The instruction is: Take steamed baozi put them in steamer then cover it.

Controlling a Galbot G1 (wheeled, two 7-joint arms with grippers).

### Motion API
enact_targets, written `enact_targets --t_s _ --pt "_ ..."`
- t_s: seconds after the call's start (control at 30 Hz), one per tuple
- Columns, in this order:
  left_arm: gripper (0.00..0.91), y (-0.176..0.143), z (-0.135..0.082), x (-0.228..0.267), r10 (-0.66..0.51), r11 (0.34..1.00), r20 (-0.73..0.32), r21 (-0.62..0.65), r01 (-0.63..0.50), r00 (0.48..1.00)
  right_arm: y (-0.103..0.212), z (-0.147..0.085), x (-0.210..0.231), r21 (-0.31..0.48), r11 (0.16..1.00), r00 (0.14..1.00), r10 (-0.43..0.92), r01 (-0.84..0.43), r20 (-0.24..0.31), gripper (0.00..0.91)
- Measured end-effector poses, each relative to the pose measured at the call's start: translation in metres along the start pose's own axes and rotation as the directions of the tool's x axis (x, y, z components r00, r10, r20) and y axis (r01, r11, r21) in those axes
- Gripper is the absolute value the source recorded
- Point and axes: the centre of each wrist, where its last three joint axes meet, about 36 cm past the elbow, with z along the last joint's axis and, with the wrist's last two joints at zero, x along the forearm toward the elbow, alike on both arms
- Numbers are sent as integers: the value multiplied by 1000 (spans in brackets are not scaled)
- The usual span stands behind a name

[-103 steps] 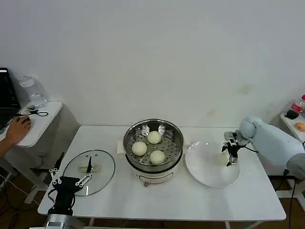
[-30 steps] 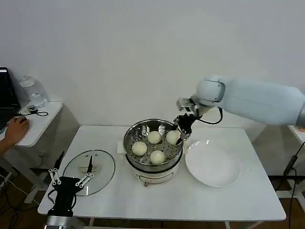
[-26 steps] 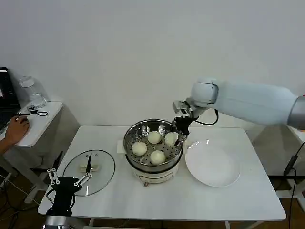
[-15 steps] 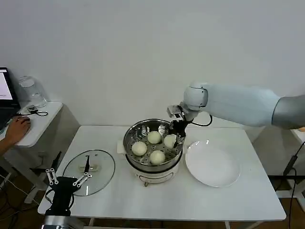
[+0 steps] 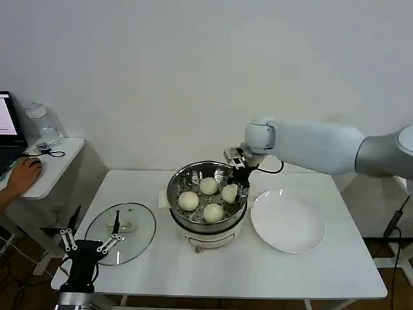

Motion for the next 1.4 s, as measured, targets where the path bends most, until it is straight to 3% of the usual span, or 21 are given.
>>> enact_targets --t_s 0.27,0.47,0.67,0.87,1.0,1.1,1.27,1.4 --pt "907 -2 2 -1 3 1000 -2 4 -3 1000 -2 4 5 -16 1000 1000 20 -20 14 907" --pt "907 -5 5 -3 11 1000 -4 7 -11 1000 -8 14 26 -54 995 995 84 -81 55 907" --pt "907 -7 8 -6 16 1000 1 -4 -16 1000 -4 35 50 -121 976 969 199 -182 146 907" --pt "907 -13 10 -10 31 999 8 -13 -31 999 22 77 52 -267 906 880 396 -328 264 907" --pt "907 -17 10 -13 42 999 13 -14 -42 999 55 115 39 -430 799 761 569 -421 311 907" --pt "907 -21 11 -14 49 999 16 -15 -49 999 83 144 25 -557 683 648 697 -472 306 907" --pt "907 -26 12 -14 63 998 12 -17 -63 998 131 177 -3 -733 448 433 871 -511 231 907" --pt "907 -26 15 -13 72 997 6 -26 -72 997 173 194 -23 -840 236 255 959 -489 121 907"
